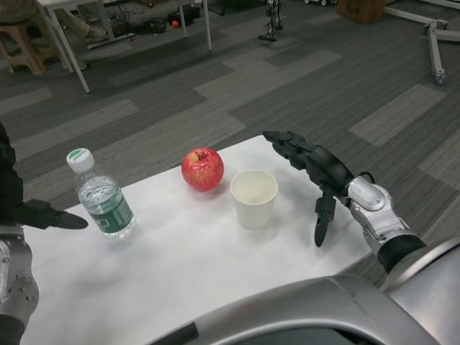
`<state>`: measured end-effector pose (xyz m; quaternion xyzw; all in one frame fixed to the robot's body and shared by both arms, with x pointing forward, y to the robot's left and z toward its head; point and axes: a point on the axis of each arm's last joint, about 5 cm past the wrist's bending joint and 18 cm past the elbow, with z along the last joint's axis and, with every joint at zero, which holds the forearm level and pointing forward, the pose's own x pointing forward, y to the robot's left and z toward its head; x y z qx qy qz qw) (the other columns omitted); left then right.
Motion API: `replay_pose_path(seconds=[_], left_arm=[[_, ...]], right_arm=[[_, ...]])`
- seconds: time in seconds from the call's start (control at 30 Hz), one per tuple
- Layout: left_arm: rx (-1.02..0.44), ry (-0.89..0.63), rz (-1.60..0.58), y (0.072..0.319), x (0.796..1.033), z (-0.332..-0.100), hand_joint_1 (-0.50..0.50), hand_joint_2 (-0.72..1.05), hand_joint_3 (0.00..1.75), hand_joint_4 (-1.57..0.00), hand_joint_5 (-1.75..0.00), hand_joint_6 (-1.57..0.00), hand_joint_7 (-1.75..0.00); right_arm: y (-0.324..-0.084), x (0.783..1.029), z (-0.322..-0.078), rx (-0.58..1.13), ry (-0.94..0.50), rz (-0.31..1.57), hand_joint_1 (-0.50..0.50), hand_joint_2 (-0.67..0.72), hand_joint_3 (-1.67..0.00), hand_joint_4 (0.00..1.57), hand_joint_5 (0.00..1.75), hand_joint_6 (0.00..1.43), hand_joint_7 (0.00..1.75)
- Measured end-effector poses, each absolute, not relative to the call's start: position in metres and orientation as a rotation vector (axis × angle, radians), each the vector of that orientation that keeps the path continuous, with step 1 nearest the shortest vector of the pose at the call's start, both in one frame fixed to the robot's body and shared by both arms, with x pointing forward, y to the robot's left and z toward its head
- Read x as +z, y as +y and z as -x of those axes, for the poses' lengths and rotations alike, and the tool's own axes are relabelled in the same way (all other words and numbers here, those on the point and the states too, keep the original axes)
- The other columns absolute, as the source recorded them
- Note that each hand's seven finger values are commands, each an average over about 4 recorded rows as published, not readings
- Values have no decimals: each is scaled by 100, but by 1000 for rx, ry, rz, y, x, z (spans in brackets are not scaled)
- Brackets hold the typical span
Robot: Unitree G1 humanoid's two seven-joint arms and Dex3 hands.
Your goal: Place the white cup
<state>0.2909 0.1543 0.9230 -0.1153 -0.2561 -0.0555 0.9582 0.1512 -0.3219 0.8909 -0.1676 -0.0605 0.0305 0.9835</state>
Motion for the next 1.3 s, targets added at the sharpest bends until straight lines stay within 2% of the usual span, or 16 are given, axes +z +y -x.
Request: replay_pose_path(seconds=[0.23, 0.63, 0.83, 1.3], left_arm=[[-112, -519, 234, 154, 923, -291, -50, -64, 9, 0, 0, 0, -14], [-110, -520, 235, 155, 923, -291, -50, -64, 9, 0, 0, 0, -14], [-109, -519, 235, 155, 922, -290, -50, -64, 9, 0, 0, 0, -14], [-109, -519, 236, 155, 923, -290, -50, -64, 9, 0, 0, 0, -14]], right_arm=[[-333, 922, -150, -5, -265, 400, -42, 68, -8, 0, 0, 0, 14], [-335, 961, -151, -52, -457, 481, -42, 60, -8, 0, 0, 0, 16], [-331, 970, -152, -48, -508, 495, -42, 53, -8, 0, 0, 0, 14], [-325, 974, -157, -29, -539, 494, -43, 53, -8, 0, 0, 0, 14]])
